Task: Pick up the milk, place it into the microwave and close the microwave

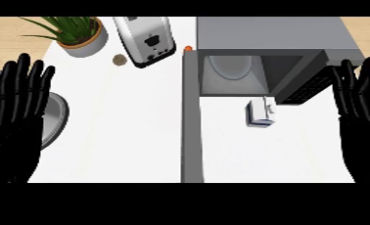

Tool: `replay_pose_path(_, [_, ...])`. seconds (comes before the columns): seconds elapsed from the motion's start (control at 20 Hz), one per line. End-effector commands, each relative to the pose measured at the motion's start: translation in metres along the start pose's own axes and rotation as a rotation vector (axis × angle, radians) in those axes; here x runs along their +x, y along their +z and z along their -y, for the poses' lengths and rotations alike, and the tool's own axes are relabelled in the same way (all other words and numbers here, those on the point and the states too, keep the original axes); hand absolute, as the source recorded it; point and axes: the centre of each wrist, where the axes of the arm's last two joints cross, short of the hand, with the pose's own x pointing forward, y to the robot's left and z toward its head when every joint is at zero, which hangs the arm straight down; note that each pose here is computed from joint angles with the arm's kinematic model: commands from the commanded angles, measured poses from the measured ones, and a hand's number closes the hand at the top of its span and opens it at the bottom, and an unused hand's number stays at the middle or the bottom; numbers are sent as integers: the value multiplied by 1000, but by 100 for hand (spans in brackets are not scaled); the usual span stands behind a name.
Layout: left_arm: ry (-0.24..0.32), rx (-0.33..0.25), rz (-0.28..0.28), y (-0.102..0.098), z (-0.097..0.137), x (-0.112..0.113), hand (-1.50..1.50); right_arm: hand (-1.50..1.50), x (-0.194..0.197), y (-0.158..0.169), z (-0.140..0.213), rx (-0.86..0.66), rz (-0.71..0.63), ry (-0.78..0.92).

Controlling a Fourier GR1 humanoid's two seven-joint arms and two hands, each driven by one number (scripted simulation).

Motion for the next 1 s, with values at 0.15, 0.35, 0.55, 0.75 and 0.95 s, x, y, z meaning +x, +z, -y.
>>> replay_pose_path(0.15, [0,-8,43,-1,17,9,-150,-150,-6,-17,16,143,12,-83])
replay_pose_path(0.35, [147,121,-88,13,16,3,-150,-150,-6,1,32,294,19,-165])
replay_pose_path(0.55, [151,125,-98,36,11,22,-150,-150,-12,39,28,325,-5,-170])
replay_pose_path(0.75, [165,125,-93,80,-7,13,-150,-150,7,32,22,305,-6,-142])
replay_pose_path(0.95, [153,118,-97,82,-1,24,-150,-150,5,50,22,321,-25,-103])
